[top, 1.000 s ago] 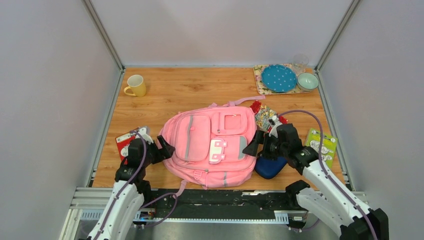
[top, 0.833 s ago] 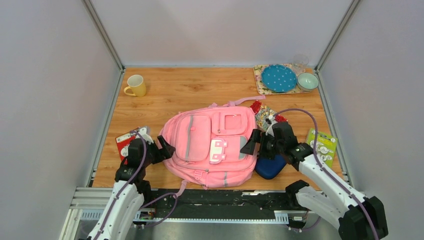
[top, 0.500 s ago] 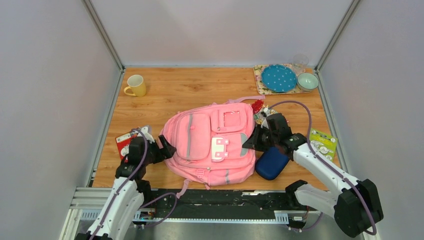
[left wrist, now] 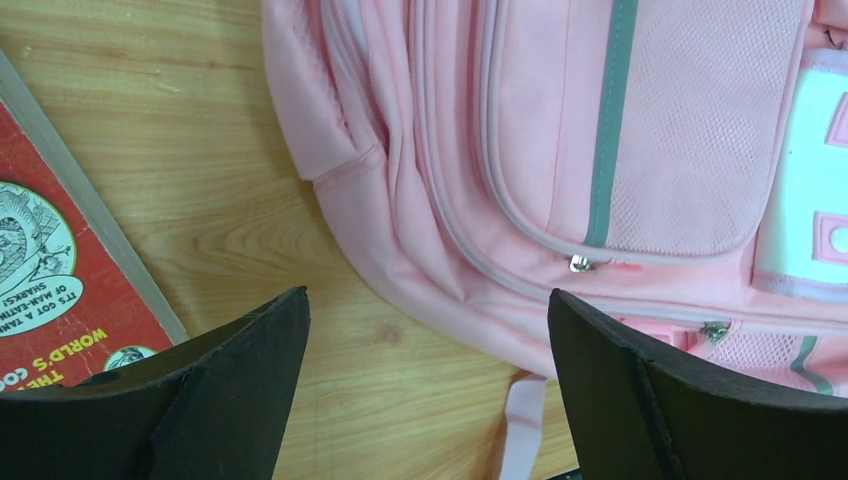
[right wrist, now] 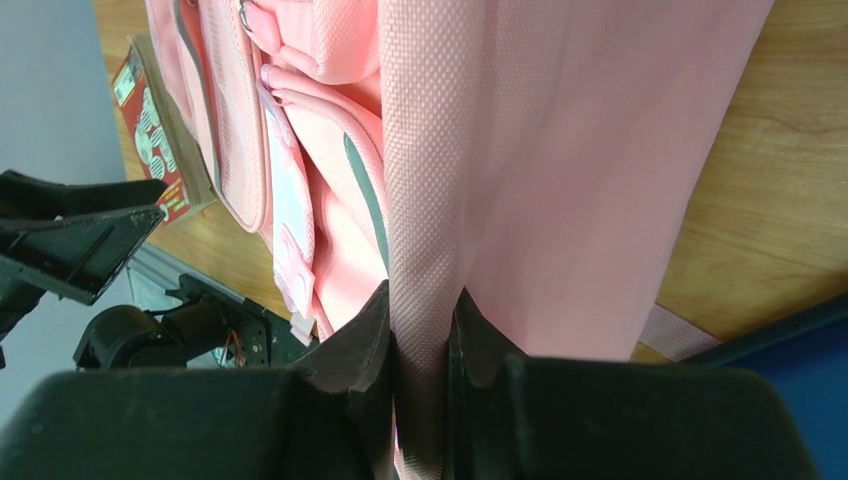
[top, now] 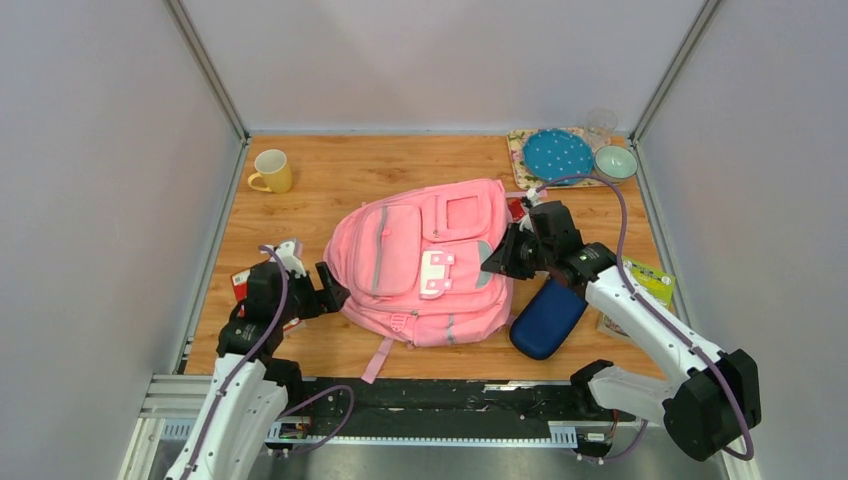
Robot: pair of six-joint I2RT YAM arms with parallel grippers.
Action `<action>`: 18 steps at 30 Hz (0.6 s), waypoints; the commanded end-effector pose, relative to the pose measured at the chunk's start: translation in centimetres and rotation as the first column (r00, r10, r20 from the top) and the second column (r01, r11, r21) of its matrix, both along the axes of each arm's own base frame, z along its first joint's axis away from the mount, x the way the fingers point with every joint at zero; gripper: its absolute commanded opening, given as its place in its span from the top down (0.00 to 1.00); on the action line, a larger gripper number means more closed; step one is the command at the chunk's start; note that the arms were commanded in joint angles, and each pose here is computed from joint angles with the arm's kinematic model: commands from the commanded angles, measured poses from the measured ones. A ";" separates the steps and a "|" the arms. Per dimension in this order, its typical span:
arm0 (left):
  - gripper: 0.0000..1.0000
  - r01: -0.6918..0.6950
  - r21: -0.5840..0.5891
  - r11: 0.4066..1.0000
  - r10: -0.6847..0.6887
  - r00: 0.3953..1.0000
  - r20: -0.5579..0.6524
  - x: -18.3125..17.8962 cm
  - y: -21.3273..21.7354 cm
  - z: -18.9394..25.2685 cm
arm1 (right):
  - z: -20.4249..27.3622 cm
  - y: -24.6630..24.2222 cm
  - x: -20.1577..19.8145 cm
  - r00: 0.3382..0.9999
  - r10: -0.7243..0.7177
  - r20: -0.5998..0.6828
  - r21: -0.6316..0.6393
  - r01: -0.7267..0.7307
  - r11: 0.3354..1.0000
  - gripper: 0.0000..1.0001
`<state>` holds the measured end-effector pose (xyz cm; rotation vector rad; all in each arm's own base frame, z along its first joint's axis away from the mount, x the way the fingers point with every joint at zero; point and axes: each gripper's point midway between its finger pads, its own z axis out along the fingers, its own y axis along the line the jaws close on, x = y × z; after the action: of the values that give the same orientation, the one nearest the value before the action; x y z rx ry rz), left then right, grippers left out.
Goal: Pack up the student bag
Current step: Unzip the student bag at the center of the board.
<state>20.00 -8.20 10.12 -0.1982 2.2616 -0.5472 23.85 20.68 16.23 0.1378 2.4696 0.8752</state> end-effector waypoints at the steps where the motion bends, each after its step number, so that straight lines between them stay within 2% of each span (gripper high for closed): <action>1: 0.04 0.023 0.033 0.999 -0.024 1.000 0.009 -0.9 0.3 0.1 | 3.2 -0.4 2.6 0.990 -0.079 0.120 0.015 0.078 0.997 1.00; 10: 0.04 0.190 -0.134 0.973 -0.196 0.980 -0.030 -2.8 -3.4 2.2 | 4.0 -0.4 3.5 0.983 -0.141 0.114 0.041 0.137 0.990 1.00; 14: 0.04 0.291 -0.225 0.930 -0.301 0.954 -0.012 -4.2 -5.4 2.7 | 4.6 0.4 3.5 0.990 -0.094 0.108 0.053 0.089 0.995 1.00; 18: 0.04 0.314 -0.270 0.910 -0.313 0.949 0.047 -3.9 -6.3 2.8 | 4.6 0.7 3.2 0.992 -0.047 0.114 0.033 0.044 0.999 1.00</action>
<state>16.31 -12.65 11.46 -0.0312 2.3099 -0.8870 24.69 20.15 15.93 0.2208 2.5038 0.8014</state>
